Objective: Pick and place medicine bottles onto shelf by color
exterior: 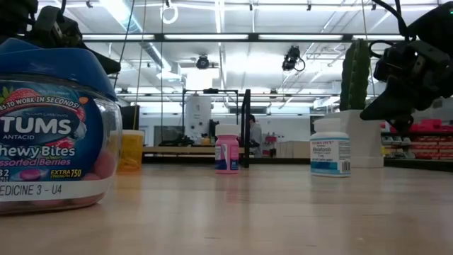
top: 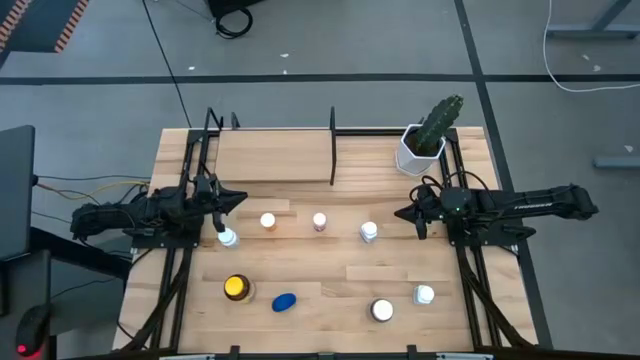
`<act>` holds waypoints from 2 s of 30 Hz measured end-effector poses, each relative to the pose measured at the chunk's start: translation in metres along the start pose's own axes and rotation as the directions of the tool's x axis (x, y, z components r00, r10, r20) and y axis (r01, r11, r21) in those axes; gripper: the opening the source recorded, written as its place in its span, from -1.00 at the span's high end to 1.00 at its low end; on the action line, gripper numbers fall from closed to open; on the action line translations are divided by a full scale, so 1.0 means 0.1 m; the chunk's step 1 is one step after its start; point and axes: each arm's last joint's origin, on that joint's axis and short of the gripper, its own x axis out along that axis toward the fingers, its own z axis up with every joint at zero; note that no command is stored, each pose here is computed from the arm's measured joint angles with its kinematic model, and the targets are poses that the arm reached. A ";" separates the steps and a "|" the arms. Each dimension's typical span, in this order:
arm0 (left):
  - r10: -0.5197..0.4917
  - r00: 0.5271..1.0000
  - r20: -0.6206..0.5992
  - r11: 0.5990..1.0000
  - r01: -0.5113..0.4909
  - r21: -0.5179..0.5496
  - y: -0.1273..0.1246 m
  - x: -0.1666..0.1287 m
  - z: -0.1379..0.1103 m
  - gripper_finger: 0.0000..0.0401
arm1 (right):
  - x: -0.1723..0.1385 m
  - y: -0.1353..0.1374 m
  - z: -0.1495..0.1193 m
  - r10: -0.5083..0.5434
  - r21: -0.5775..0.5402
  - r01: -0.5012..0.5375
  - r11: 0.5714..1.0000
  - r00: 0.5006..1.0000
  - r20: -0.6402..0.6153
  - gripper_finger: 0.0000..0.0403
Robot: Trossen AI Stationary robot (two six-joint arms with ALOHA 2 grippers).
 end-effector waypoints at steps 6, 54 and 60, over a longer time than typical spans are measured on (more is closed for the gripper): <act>0.001 1.000 0.000 1.000 -0.001 0.000 0.00 0.00 0.00 0.84 | 0.00 0.00 0.00 0.000 0.000 0.000 1.000 1.000 0.000 0.92; 0.001 1.000 0.002 1.000 -0.001 0.000 0.00 0.00 0.00 0.82 | 0.00 0.00 0.00 0.000 0.000 0.000 1.000 1.000 0.000 0.92; -0.007 1.000 0.026 0.999 0.008 -0.035 -0.01 0.00 0.03 0.85 | 0.00 0.00 0.00 0.000 0.000 0.000 1.000 1.000 0.000 0.92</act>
